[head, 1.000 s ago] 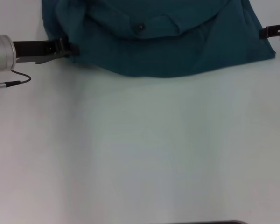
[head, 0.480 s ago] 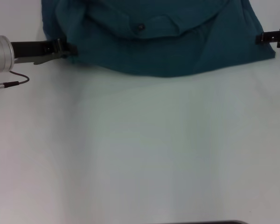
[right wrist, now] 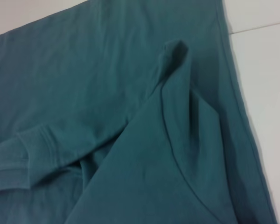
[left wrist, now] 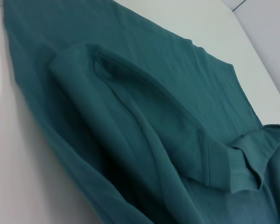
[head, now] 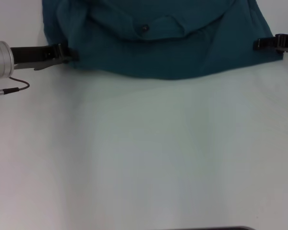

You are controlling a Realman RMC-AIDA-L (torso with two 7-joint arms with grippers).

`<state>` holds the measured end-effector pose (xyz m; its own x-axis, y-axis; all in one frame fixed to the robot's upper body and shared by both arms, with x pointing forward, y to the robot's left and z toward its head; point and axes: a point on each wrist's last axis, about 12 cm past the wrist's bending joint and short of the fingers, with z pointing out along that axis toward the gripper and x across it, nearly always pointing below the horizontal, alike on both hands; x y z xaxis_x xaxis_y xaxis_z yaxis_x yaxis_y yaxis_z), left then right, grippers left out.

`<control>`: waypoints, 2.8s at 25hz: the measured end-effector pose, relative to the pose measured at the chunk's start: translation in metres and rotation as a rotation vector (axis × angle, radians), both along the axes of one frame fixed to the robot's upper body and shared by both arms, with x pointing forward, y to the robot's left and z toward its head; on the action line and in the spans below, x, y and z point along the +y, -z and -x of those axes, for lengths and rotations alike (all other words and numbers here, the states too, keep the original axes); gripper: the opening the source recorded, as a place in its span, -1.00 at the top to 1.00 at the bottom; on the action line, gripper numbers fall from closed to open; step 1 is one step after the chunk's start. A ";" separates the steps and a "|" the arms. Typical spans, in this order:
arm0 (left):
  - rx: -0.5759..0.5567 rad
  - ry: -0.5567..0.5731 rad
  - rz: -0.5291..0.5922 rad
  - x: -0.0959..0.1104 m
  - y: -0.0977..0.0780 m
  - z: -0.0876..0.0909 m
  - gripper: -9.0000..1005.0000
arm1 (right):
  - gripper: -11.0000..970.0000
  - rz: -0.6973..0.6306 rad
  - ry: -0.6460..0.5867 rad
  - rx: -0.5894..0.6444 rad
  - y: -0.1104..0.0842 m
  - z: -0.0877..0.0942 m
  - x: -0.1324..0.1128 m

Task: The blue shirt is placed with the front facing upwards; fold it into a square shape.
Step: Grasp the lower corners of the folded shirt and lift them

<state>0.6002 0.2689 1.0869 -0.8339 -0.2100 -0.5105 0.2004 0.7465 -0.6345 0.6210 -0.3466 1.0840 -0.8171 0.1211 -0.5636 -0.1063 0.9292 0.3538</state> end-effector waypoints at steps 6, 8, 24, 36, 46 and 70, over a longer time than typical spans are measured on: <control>0.002 0.002 0.003 -0.001 0.001 0.001 0.94 | -0.77 -0.004 0.001 -0.003 -0.001 -0.001 0.001; 0.003 0.001 0.003 -0.001 0.001 0.001 0.94 | -0.77 -0.009 -0.004 -0.001 -0.001 -0.001 0.003; 0.000 0.002 0.003 -0.001 0.000 0.000 0.94 | -0.70 -0.059 -0.028 0.019 -0.006 -0.001 0.007; -0.008 0.003 0.006 -0.002 -0.002 0.000 0.94 | -0.45 -0.007 -0.018 0.041 -0.008 0.001 -0.001; -0.013 0.000 0.003 -0.002 -0.003 -0.001 0.94 | 0.33 -0.024 -0.033 0.036 -0.016 0.001 -0.003; -0.029 -0.004 0.001 -0.001 -0.005 -0.003 0.94 | 0.74 -0.006 -0.033 0.033 -0.024 0.004 -0.015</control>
<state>0.6027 0.2684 1.0919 -0.8180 -0.2136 -0.5341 0.2157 0.7469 -0.6290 0.6175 -0.3616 1.1082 -0.8387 0.0973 -0.5359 -0.1251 0.9232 0.3635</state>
